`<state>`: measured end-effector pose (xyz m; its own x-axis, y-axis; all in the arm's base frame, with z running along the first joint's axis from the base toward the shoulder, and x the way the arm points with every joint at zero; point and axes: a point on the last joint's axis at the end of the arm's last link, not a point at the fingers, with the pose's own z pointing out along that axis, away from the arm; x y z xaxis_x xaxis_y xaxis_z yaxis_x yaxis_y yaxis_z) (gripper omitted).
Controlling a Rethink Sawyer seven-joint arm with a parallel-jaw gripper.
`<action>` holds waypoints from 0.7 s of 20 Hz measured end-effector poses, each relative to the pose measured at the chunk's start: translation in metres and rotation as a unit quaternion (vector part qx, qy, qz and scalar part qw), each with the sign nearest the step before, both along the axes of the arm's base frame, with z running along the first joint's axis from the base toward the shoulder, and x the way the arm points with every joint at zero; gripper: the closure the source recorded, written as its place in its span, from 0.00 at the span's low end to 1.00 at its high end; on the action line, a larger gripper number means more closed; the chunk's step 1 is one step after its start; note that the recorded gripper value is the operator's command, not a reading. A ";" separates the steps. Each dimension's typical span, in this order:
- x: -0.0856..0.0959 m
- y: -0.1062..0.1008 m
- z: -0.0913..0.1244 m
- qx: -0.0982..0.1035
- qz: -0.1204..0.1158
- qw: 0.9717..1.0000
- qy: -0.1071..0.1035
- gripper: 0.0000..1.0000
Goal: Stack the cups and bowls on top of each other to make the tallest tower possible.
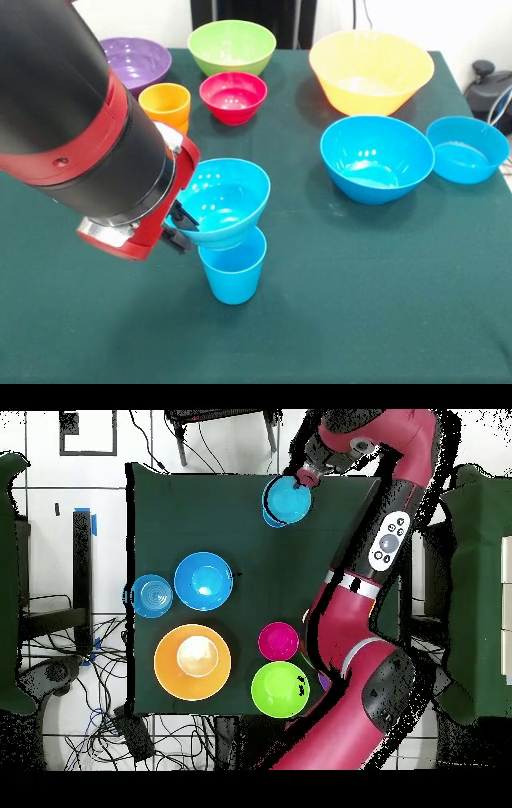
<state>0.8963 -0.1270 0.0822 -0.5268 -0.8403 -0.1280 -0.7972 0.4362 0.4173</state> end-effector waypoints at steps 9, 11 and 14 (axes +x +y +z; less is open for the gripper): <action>-0.013 -0.003 -0.017 0.008 0.010 1.000 0.015 1.00; -0.017 -0.004 -0.022 0.009 0.013 1.000 0.020 1.00; -0.020 -0.004 -0.026 0.008 0.015 1.000 0.024 1.00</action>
